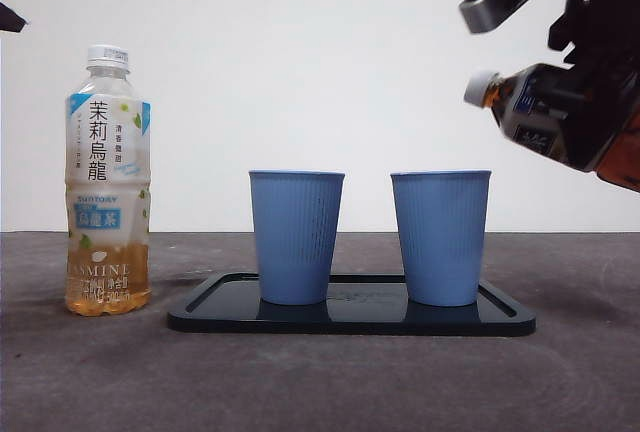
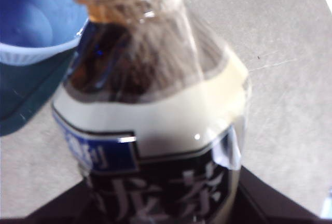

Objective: Pour the drink into the cup

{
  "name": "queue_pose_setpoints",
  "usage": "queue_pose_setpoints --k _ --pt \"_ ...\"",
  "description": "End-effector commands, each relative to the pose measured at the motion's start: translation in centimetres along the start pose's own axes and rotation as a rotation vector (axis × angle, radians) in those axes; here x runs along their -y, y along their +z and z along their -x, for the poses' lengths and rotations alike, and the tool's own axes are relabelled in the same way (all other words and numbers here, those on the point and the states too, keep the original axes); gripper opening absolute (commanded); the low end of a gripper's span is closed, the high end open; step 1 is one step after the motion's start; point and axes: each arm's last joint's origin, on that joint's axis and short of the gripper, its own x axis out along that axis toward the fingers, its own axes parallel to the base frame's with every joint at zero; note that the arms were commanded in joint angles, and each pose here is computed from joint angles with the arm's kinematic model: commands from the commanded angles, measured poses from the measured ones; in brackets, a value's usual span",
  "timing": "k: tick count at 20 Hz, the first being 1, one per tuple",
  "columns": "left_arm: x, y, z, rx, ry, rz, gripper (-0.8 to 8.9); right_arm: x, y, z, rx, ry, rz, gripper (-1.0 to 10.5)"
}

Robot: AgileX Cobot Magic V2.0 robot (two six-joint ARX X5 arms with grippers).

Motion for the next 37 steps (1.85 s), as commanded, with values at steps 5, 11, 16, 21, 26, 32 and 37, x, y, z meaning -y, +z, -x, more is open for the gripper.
queue_pose_setpoints --k 5,11,16,21,26,32,37 --pt "0.2 0.6 0.1 0.02 -0.008 -0.019 5.28 -0.8 2.1 0.7 -0.031 -0.13 0.197 1.5" --pt "0.2 0.6 0.1 0.019 -0.01 -0.011 5.28 -2.1 2.4 0.2 -0.112 -0.237 0.338 1.5" --pt "0.3 0.6 0.1 0.017 -0.015 -0.01 5.28 -3.3 2.6 -0.6 -0.17 -0.29 0.443 1.5" --pt "0.5 0.6 0.0 0.012 -0.031 -0.015 5.28 -4.1 2.8 -1.1 -0.215 -0.356 0.53 1.5" --pt "0.5 0.5 0.0 0.011 -0.033 -0.016 5.28 -4.4 3.0 -0.8 -0.203 -0.366 0.53 1.5" --pt "0.5 0.6 0.0 0.012 -0.034 -0.017 5.28 -4.1 2.9 -0.4 -0.154 -0.384 0.332 1.5" --pt "0.5 0.6 0.0 0.012 -0.034 -0.017 5.28 -1.6 2.3 1.8 -0.009 -0.22 -0.015 1.5"
